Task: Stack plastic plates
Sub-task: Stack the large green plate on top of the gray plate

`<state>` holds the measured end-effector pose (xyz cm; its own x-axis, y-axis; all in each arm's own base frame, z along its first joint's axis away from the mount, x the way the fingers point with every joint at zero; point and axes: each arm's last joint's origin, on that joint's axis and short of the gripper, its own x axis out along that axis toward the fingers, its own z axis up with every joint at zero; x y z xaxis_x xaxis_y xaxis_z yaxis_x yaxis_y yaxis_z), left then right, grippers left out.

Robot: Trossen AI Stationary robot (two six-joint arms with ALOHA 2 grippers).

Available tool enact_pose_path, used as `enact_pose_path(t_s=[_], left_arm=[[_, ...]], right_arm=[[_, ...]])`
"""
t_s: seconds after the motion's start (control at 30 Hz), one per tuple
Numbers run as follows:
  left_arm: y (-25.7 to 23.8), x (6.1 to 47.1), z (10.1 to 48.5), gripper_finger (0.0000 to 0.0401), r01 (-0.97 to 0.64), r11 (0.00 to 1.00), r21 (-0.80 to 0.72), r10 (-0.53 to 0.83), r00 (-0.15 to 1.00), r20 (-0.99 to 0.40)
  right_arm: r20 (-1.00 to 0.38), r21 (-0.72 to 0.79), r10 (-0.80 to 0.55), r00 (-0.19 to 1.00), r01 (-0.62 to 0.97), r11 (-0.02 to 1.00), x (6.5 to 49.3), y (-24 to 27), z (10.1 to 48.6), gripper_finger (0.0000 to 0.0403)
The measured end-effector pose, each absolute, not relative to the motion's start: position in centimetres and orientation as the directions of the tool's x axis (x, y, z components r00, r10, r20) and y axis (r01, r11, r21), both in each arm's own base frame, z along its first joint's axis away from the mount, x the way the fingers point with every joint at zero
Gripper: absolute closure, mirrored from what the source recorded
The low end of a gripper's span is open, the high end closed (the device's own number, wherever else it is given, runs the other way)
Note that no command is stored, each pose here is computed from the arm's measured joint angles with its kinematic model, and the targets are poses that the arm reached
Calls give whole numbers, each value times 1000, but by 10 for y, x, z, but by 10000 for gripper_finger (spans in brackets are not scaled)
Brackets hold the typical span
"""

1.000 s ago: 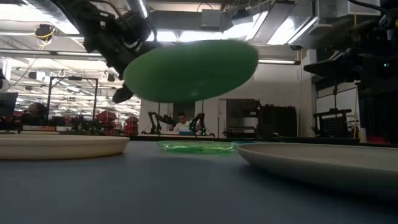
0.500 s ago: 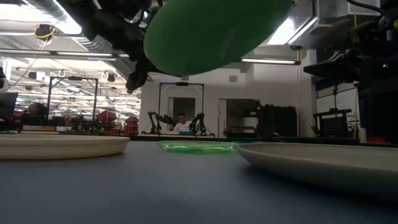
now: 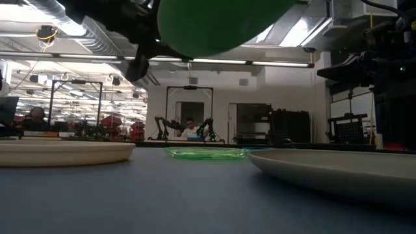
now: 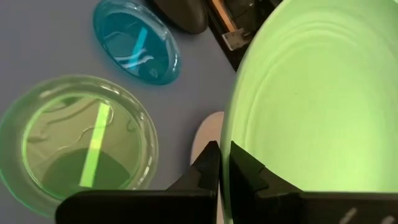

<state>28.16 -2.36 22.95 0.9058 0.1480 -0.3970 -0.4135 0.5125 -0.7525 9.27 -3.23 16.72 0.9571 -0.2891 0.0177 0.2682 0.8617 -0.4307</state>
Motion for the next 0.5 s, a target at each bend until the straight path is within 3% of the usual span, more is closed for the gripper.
enact_pose_path(t_s=[0.17,0.5], left_arm=[[-35,290,233,396,-409,503,-762,149,909,-389],[-58,354,238,397,-397,556,-730,36,889,-456]], right_arm=[[18,-439,-289,957,268,858,93,-32,167,403],[18,-439,-290,957,268,858,93,-32,167,403]])
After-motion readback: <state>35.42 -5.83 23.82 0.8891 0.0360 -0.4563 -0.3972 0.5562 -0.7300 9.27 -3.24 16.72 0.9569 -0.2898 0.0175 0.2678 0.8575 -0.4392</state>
